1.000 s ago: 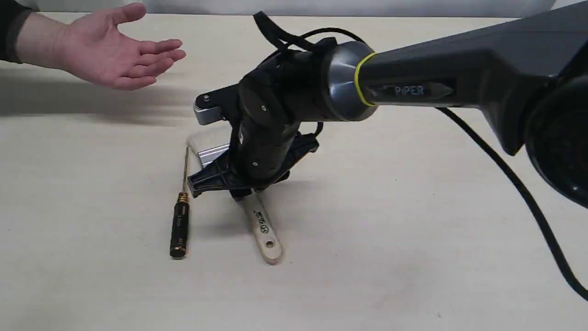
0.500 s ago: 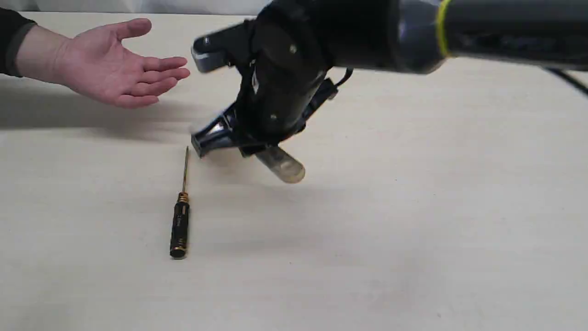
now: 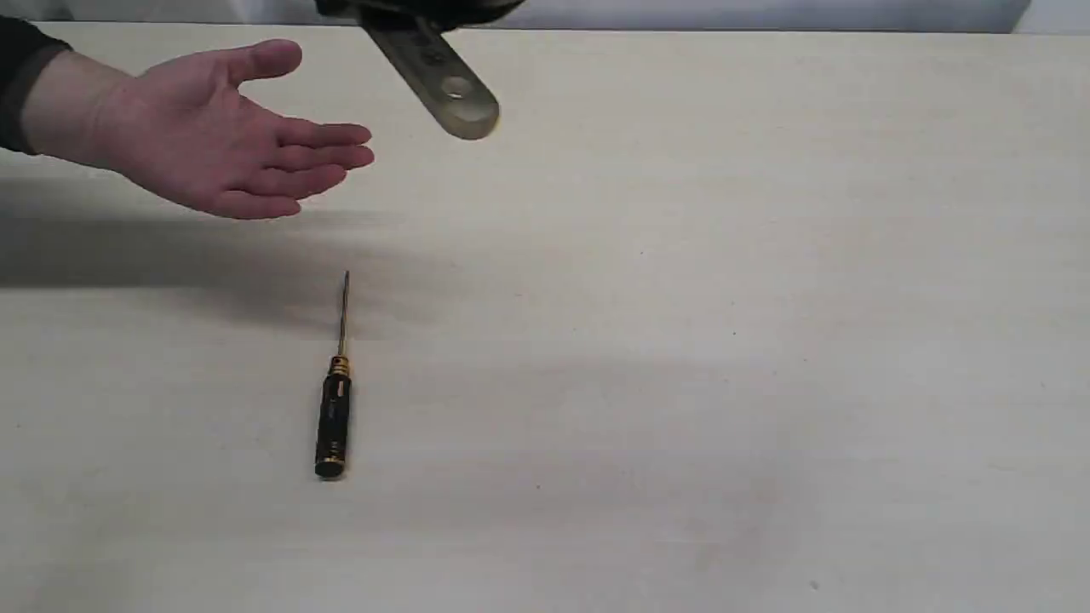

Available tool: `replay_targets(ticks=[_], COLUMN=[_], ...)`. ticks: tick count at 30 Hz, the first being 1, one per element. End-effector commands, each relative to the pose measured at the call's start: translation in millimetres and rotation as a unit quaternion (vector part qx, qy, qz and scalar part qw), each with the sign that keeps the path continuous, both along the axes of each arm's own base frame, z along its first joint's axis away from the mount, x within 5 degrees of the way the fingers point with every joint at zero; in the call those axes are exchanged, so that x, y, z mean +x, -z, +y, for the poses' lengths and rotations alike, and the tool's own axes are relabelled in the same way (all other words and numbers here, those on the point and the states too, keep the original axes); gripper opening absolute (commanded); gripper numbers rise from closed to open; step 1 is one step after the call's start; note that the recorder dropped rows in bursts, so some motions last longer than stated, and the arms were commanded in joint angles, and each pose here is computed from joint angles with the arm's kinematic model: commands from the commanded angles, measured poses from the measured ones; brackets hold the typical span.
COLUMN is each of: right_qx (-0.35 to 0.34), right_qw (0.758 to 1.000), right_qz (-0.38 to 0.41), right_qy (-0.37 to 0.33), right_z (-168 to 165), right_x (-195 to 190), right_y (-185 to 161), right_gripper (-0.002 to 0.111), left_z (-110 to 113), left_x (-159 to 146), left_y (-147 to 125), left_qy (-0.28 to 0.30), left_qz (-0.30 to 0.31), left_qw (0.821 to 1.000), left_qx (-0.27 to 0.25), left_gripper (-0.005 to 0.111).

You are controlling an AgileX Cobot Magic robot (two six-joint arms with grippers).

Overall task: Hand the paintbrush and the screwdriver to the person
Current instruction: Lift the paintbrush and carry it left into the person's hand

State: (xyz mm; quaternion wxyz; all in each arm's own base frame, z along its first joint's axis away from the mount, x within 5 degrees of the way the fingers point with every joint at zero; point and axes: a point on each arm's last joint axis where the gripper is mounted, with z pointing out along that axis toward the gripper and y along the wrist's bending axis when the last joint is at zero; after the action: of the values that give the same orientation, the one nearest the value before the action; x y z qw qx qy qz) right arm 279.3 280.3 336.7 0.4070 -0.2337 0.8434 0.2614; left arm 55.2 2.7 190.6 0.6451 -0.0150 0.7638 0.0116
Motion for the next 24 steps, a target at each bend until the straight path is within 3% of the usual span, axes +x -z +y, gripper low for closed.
replay_targets(ticks=[1, 8, 11, 15, 19, 24], right_qx=[0.025, -0.046, -0.060, -0.087, -0.104, -0.115], right_qw=[0.999, 0.995, 0.992, 0.988, 0.985, 0.980], right_qz=[-0.029, -0.026, -0.013, 0.023, 0.041, 0.057], right_qy=[-0.013, -0.087, -0.106, -0.122, -0.132, -0.155], right_z=[13, 69, 93, 107, 109, 109], right_x=[13, 25, 24, 25, 24, 20], right_y=[11, 72, 98, 127, 131, 100], right_gripper=[0.004, 0.006, 0.018, 0.043, 0.049, 0.049], left_z=[-1, -1, -1, -1, -1, -1], left_x=[0, 0, 0, 0, 0, 0], left_y=[0, 0, 0, 0, 0, 0], left_qy=[0.004, 0.004, 0.004, 0.004, 0.004, 0.004], left_qz=[-0.002, -0.002, -0.004, -0.004, -0.004, -0.004], left_qw=[1.000, 1.000, 1.000, 1.000, 1.000, 1.000], left_qx=[-0.003, -0.002, -0.002, -0.002, -0.002, -0.002], left_gripper=[0.000, 0.000, 0.000, 0.000, 0.000, 0.000])
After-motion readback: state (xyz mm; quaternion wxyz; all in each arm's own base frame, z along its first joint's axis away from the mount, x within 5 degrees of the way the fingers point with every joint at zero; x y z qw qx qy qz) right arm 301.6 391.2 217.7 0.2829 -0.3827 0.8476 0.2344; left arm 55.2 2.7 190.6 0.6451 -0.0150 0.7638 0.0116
